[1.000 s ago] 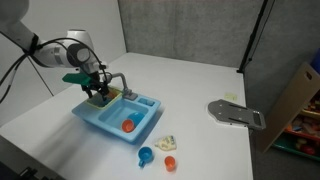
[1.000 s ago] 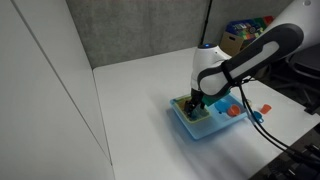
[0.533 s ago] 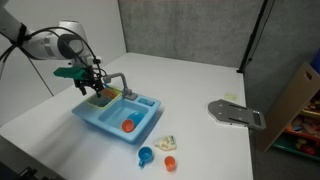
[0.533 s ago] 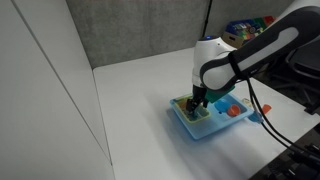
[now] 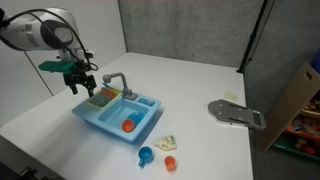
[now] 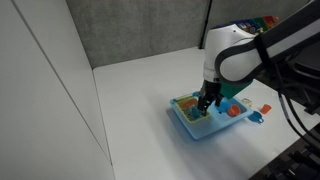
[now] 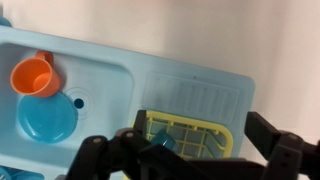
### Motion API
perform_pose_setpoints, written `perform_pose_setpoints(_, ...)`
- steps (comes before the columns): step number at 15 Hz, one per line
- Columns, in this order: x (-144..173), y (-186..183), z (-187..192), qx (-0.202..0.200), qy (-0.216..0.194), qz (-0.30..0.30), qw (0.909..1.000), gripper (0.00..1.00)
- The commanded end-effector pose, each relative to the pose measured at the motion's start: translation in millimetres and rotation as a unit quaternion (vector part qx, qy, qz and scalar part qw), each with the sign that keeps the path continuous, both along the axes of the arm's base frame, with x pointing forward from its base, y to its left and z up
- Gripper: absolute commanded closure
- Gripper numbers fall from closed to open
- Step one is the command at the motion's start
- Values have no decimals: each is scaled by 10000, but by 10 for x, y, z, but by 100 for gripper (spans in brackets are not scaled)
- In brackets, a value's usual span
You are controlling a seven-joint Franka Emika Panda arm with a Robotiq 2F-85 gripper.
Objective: Remove the blue cup on the sink and put it in the drying rack
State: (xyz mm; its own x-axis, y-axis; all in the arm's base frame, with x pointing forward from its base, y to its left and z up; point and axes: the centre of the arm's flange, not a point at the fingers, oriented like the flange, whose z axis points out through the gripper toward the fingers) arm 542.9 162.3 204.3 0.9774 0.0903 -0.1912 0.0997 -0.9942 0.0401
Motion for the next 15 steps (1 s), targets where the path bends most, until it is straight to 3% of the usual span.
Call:
perform_pose_setpoints(1, -232, -268, 336, -9, 9, -368, 9993, 0)
perform_pose_setpoints(7, -281, -816, 822, 161, -101, -1046, 9943, 0)
perform_pose_setpoints(15, -484, -1391, 1484, 78, -386, -1676, 9851, 0)
